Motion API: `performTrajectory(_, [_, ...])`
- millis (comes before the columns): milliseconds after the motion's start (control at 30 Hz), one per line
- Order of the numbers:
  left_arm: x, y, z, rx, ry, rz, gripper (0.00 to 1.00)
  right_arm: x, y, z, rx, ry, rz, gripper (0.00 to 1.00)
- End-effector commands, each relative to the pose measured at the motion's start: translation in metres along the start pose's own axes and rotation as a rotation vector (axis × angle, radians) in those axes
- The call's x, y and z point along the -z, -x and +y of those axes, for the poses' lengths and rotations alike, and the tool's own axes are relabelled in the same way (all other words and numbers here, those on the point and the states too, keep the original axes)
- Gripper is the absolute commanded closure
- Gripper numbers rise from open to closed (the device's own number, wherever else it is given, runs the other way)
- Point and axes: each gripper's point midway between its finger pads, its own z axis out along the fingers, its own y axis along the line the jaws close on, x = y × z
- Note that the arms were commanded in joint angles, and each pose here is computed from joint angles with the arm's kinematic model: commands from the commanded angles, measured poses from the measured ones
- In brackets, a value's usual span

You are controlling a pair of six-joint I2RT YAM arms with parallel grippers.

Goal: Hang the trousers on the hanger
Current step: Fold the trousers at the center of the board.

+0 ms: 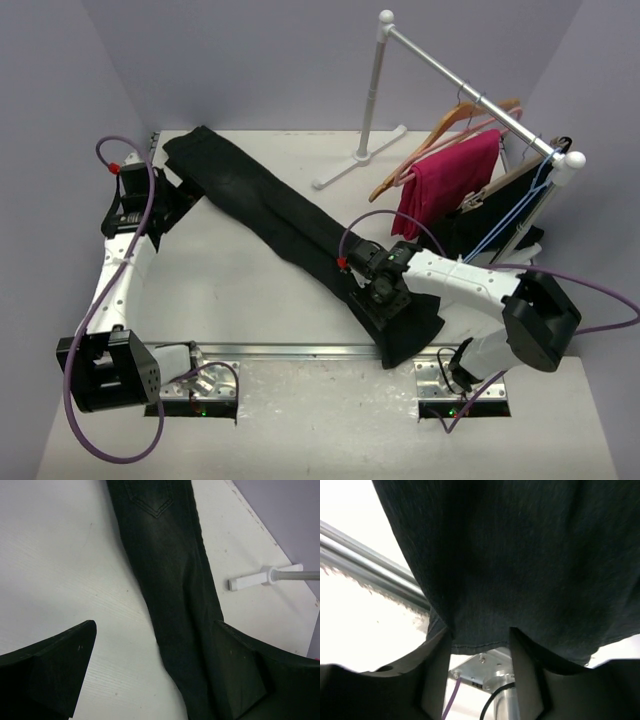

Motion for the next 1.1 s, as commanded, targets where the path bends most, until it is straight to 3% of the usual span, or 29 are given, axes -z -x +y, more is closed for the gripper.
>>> performTrajectory(0, [-0.026,-0.014,0.024,0.184,0.095,-0.007,0.00,0.026,0.049,-0.004,-0.019,-0.035,-0.195,0.45])
performTrajectory(100, [-0.045,-0.019,0.027,0.237,0.088,-0.002,0.00,0.039,0.072,-0.003,-0.059,0.025,-0.276,0.40])
performTrajectory(233, [-0.075,-0.015,0.043,0.291,0.188,-0.015,0.00,0.037,0.094,-0.011,-0.107,0.083,-0.342,0.40])
performTrajectory(367, [-0.122,-0.014,0.051,0.302,0.265,0.045,0.01,0.007,0.099,-0.024,-0.141,0.053,-0.272,0.44])
performTrajectory(567, [-0.176,-0.014,0.054,0.295,0.305,0.110,0.01,-0.013,0.104,-0.042,-0.205,-0.003,-0.288,0.44])
performTrajectory(733, [-0.224,-0.024,0.062,0.284,0.342,0.183,0.09,-0.034,0.095,-0.042,-0.199,-0.005,-0.204,0.46])
performTrajectory(900, [-0.256,-0.025,0.077,0.281,0.399,0.196,0.32,-0.049,0.083,-0.023,-0.123,0.069,-0.119,0.45])
performTrajectory(933, [-0.260,-0.022,0.078,0.277,0.407,0.191,0.40,-0.052,0.082,-0.019,-0.101,0.082,-0.100,0.45])
performTrajectory(1000, [-0.267,-0.009,0.081,0.267,0.434,0.173,0.67,-0.056,0.078,-0.005,-0.067,0.135,-0.074,0.45])
performTrajectory(1067, [-0.268,0.001,0.087,0.258,0.463,0.153,0.79,-0.056,0.079,0.008,-0.045,0.183,-0.071,0.45])
